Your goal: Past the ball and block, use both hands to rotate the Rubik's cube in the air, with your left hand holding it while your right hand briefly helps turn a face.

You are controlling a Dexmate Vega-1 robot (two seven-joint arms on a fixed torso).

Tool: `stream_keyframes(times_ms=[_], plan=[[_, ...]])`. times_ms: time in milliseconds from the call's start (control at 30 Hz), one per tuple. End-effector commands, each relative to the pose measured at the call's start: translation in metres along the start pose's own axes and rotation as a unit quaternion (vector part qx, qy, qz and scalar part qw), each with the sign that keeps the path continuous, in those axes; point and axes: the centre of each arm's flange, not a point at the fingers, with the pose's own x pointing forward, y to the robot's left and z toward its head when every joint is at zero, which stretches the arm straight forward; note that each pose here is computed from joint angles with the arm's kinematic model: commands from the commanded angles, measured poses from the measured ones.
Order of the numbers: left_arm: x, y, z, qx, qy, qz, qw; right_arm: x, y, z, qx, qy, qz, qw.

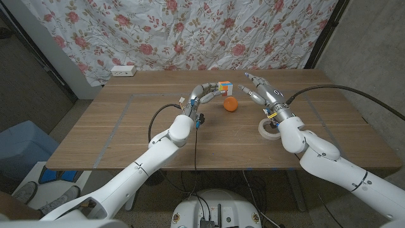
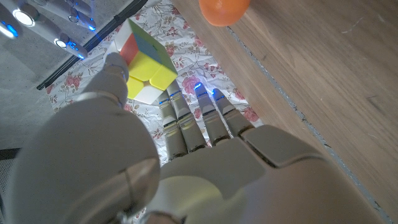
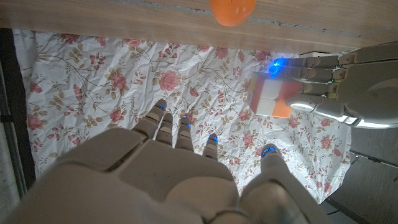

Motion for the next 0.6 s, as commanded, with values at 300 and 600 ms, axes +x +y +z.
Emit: stream_keyframes(times_ms=[300, 600], plan=[[0.002, -0.001, -0.008, -0.013, 0.010, -0.005, 1.000, -0.004, 0.006, 0.021, -0.044, -0.012, 0.018, 0.9988], [-0.001, -0.001, -0.007, -0.011, 0.011, -0.006, 1.000, -0.005, 0.009, 0.027, -0.056, -0.014, 0.027, 0.9979]])
